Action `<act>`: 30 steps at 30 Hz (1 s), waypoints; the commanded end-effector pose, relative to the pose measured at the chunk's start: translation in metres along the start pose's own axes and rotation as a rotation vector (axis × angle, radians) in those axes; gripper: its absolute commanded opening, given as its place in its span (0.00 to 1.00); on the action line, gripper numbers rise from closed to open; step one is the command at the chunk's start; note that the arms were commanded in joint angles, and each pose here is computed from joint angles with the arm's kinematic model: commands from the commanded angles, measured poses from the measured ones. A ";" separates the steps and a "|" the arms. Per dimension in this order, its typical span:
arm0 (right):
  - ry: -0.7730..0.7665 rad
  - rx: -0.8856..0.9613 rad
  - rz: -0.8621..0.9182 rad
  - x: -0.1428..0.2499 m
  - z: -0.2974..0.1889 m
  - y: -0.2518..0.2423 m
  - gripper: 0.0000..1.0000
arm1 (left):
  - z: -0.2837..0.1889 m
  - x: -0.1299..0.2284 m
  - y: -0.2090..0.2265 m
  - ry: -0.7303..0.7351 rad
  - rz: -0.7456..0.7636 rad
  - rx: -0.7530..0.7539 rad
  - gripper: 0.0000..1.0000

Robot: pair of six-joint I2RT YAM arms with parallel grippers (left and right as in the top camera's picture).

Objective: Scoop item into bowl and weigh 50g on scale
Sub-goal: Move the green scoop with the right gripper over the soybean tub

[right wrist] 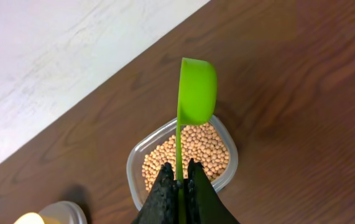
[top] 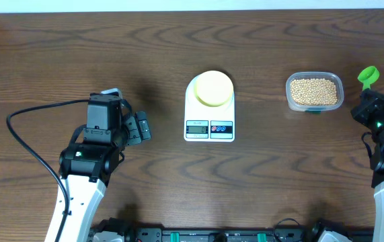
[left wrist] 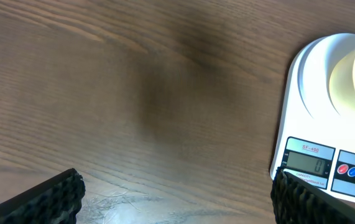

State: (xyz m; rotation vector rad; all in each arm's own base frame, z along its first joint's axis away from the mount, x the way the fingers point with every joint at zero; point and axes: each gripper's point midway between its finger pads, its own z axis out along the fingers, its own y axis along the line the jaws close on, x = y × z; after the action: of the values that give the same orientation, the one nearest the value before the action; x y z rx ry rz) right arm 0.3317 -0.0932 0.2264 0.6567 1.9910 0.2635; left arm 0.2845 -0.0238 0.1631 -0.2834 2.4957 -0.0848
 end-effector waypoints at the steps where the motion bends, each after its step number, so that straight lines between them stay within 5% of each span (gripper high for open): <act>1: -0.026 0.011 0.032 -0.008 -0.003 0.002 0.01 | 0.000 -0.001 0.003 -0.001 -0.005 -0.016 0.98; 30: -0.031 -0.001 0.190 -0.009 -0.004 0.003 0.01 | 0.000 -0.001 0.003 -0.001 -0.005 -0.016 0.98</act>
State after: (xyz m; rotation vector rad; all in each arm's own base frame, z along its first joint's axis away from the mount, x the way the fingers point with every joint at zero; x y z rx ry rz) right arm 0.3314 -0.0959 0.2264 0.8454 1.9292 0.3551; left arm 0.2845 -0.0238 0.1631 -0.2834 2.4957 -0.0848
